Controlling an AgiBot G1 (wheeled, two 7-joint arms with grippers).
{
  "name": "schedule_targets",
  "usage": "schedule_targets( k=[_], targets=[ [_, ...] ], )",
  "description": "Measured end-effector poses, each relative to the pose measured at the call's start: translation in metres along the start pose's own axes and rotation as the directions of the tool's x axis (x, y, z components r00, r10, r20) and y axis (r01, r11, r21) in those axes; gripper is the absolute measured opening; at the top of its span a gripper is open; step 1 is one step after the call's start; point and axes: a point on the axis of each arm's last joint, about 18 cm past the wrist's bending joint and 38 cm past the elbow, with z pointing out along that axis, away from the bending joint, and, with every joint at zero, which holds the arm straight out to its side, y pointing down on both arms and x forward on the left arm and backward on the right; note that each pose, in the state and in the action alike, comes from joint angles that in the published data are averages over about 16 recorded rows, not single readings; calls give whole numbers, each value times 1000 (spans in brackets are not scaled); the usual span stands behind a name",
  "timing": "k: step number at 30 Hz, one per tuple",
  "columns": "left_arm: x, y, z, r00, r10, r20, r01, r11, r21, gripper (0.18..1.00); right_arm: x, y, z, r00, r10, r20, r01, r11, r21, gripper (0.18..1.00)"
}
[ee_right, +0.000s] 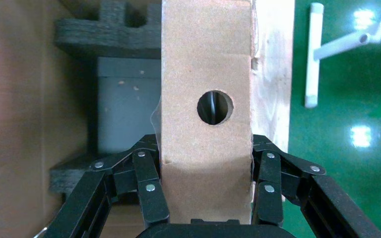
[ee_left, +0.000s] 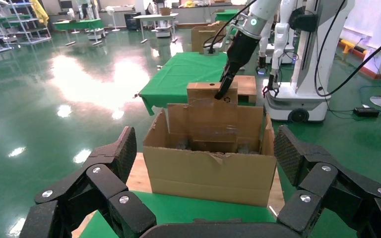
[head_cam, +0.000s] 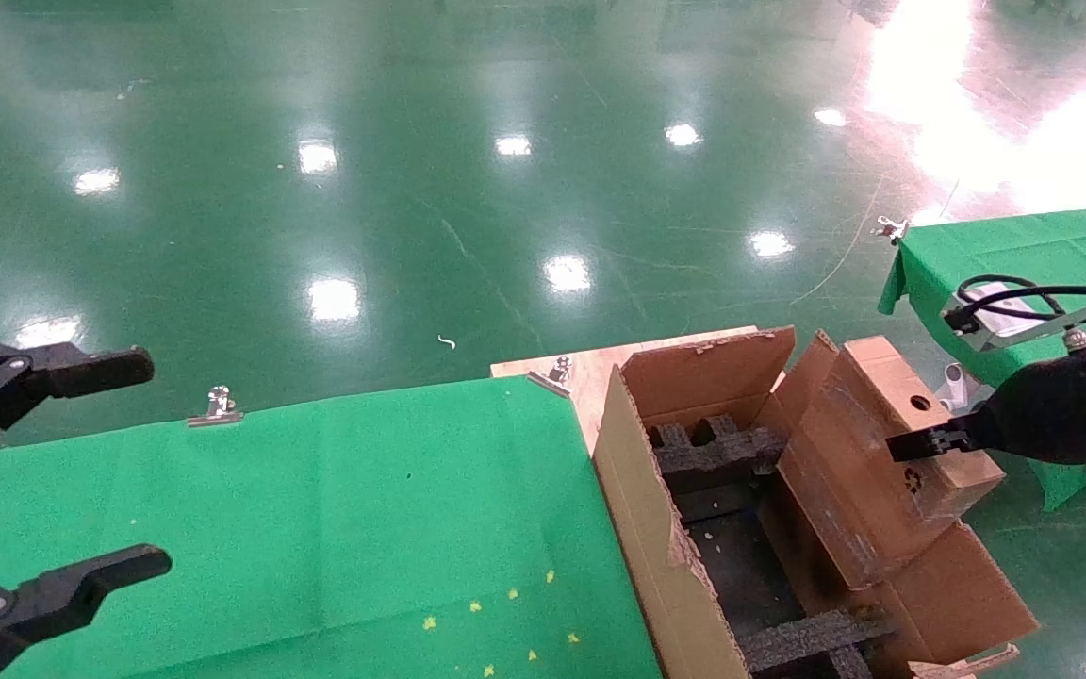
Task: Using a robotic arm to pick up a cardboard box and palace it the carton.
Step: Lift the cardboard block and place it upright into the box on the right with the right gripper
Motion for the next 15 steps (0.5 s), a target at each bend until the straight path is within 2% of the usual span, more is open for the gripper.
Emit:
schedule_targets(
  k=[15],
  targets=[
    [0, 0, 0, 1000, 0, 0, 0, 1000, 0, 1001, -2, 11, 27, 998, 40, -51, -41, 999, -30, 363]
  ],
)
